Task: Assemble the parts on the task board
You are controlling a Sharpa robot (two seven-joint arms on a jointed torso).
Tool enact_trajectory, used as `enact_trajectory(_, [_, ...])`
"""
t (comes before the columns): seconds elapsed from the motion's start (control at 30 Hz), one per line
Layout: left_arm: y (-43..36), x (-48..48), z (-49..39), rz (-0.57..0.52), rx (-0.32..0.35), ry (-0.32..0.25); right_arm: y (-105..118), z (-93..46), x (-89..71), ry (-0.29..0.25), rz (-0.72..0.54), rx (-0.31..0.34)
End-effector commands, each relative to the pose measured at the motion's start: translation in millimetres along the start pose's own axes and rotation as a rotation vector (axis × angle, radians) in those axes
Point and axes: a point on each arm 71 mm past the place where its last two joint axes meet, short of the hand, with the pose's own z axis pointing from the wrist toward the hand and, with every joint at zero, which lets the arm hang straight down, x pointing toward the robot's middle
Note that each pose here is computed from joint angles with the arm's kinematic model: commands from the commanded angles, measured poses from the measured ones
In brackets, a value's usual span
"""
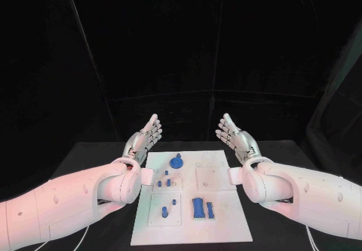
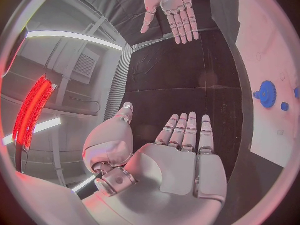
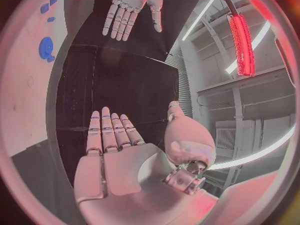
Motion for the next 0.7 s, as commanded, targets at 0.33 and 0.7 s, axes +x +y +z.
enact_trajectory(0.33, [-5.2, -2.8, -7.4, 0.062, 0.028, -0.144, 1.9, -1.6, -5.2, -0.101, 0.003, 0.005])
enact_trajectory(0.7, [-5.2, -2.8, -7.4, 0.062, 0.028, -0.144, 1.9, -1.6, -5.2, -0.101, 0.003, 0.005])
